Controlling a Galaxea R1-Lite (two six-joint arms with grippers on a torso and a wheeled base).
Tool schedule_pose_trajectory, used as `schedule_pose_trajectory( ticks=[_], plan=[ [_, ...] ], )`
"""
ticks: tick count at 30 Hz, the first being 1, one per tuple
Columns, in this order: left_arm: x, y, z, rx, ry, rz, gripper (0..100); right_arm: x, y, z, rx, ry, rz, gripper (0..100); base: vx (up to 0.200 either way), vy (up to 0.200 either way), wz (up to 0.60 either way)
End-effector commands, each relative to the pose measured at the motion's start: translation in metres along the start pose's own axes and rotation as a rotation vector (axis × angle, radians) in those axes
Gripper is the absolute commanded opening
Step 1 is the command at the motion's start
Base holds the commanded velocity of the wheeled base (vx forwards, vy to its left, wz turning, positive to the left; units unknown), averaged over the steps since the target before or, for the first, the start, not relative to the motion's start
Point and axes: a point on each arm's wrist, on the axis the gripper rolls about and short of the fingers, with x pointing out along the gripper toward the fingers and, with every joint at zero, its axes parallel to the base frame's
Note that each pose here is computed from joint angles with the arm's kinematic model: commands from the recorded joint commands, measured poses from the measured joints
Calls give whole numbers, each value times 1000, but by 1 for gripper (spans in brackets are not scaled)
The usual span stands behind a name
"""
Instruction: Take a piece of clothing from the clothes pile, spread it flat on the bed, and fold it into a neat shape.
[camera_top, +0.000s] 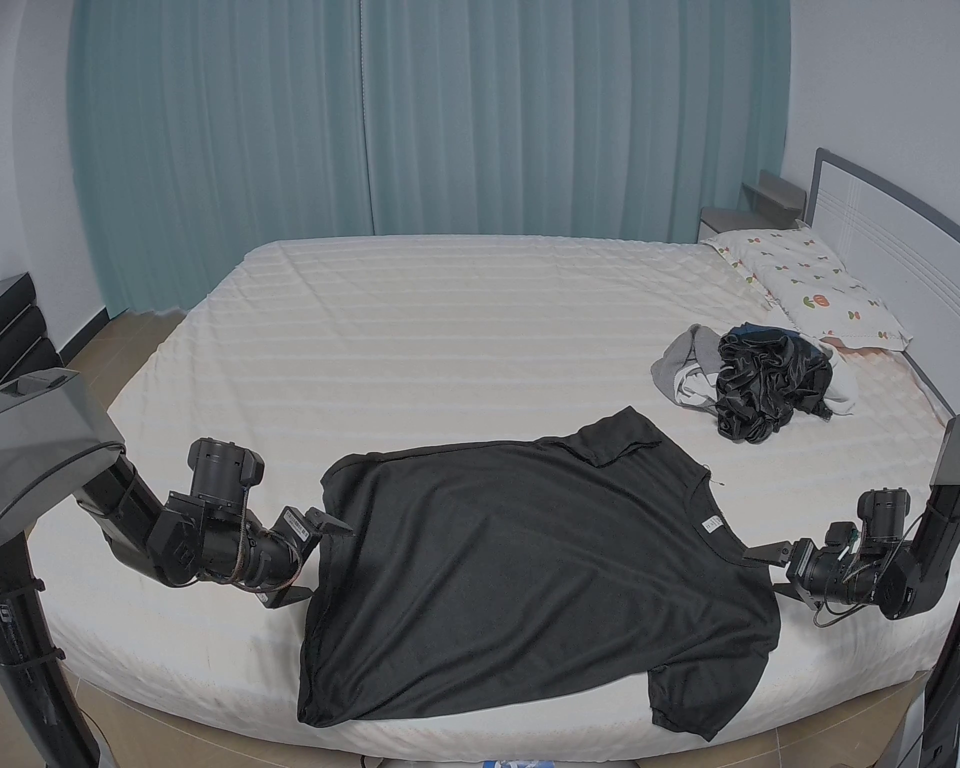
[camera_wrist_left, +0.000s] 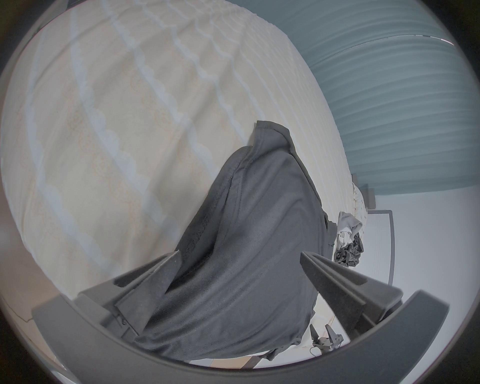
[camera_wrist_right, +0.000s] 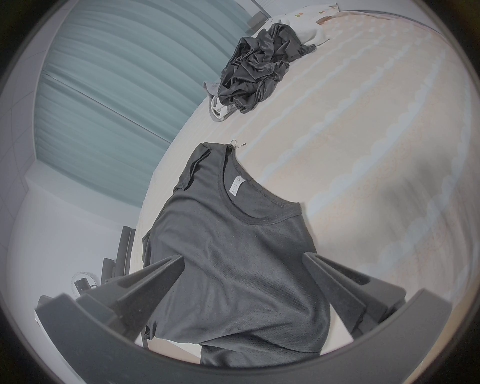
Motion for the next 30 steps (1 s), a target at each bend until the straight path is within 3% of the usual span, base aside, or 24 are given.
schedule_pose_trajectory(
  ticks=[1,15,23,30],
  plan=[
    [1,1,-1,-1,5,6,100,1,0,-1,-1,4,-1,100,0,-200,0],
    [5,4,10,-11,-62,-16,100,2,0,-4,-4,18,-2,100,0,-29,0],
    [3,2,12,-9,-75,-25,100,1,0,-5,-3,20,-3,100,150,0,0],
    [7,-4,26,5,-220,-31,100,2,0,-5,-2,21,-4,100,0,0,0]
  ],
)
